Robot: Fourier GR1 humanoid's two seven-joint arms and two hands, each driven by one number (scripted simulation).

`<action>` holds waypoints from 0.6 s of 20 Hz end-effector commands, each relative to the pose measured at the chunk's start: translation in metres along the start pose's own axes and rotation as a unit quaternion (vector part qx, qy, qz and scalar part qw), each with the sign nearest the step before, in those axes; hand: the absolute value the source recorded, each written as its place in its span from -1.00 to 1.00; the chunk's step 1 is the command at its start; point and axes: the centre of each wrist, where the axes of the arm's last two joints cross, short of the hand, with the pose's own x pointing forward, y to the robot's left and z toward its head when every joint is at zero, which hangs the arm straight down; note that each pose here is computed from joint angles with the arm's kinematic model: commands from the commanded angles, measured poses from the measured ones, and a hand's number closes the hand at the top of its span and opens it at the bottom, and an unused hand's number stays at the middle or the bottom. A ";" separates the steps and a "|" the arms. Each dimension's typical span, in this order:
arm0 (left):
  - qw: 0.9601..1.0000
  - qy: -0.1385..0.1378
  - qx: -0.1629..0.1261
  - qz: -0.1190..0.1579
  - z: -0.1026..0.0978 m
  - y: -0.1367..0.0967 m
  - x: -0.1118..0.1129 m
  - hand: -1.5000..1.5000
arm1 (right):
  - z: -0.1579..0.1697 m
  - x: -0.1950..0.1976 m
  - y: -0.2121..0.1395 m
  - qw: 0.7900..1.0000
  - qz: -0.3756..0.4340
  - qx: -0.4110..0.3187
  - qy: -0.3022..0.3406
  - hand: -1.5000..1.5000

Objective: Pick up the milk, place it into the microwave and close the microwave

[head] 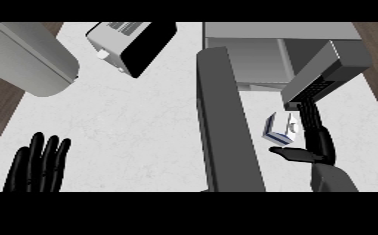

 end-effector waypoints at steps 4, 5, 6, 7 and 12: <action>1.000 -0.004 0.003 0.004 -0.017 -0.002 0.002 -1.00 | 0.004 -0.012 -0.006 1.000 0.008 0.015 0.005 -1.00; 1.000 -0.004 -0.006 0.009 -0.004 0.002 -0.005 -1.00 | -0.001 -0.012 -0.004 1.000 0.007 0.012 0.003 -1.00; 1.000 -0.004 0.003 0.001 0.007 -0.001 -0.011 -1.00 | 0.028 -0.021 -0.010 1.000 0.004 0.018 0.010 -1.00; 1.000 -0.003 -0.003 0.005 0.001 0.008 -0.012 -1.00 | 0.010 -0.014 -0.009 0.999 -0.005 0.038 0.002 1.00; 1.000 0.003 -0.002 0.005 -0.006 0.002 -0.001 -1.00 | 0.015 -0.022 0.020 0.993 0.071 0.068 -0.068 1.00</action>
